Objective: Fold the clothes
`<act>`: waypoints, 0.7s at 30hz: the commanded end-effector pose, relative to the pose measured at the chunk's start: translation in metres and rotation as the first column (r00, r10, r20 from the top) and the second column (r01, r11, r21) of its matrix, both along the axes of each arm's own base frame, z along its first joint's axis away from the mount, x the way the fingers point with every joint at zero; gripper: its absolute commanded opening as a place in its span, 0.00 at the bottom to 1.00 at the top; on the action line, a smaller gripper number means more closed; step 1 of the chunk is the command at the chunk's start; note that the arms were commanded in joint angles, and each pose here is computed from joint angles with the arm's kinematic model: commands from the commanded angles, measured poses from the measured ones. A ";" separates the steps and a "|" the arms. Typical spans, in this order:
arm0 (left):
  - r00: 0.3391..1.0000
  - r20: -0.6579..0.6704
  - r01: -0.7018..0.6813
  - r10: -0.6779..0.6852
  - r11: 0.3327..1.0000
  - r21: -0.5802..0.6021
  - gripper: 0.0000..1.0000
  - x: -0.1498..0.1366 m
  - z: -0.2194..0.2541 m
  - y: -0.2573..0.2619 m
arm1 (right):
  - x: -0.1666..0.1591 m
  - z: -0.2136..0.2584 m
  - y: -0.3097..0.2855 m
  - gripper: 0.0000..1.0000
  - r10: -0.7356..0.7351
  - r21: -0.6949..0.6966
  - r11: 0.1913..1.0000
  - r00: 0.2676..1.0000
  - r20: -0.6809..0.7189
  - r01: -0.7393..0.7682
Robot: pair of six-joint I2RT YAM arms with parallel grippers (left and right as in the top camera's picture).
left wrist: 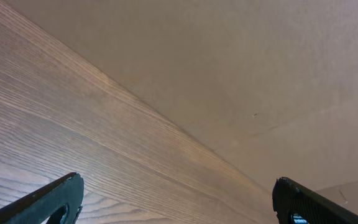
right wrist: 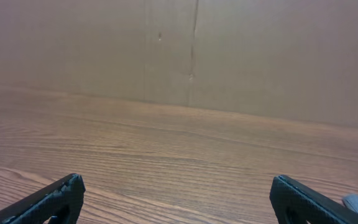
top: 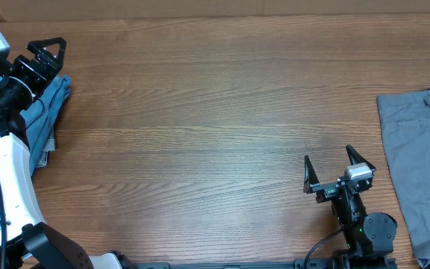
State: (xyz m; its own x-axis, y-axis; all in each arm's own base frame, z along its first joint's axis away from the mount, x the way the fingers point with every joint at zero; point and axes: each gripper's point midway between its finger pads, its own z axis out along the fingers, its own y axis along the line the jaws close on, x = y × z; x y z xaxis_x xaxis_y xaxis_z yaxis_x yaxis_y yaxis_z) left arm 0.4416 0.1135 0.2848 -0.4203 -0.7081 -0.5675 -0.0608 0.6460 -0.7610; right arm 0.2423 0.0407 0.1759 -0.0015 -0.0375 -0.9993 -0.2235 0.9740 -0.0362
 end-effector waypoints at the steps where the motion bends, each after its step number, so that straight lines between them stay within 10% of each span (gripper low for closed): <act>1: 1.000 0.005 0.001 -0.001 1.000 0.008 1.00 0.001 0.001 0.000 | 0.001 -0.002 -0.003 1.00 -0.016 0.003 1.000 1.000 0.004 0.016; 21: 1.000 -0.004 -0.016 0.016 1.000 0.015 1.00 -0.009 0.010 -0.005 | 0.001 -0.002 -0.003 1.00 -0.016 0.003 1.000 1.000 0.004 0.016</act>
State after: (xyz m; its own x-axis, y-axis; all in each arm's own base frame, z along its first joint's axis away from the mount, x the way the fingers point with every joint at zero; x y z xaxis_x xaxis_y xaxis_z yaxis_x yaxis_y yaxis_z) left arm 0.4415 0.1134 0.2843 -0.4214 -0.7087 -0.5658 -0.0623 0.6451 -0.7616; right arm 0.2424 0.0399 0.1760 -0.0012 -0.0375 -0.9993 -0.2206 0.9747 -0.0363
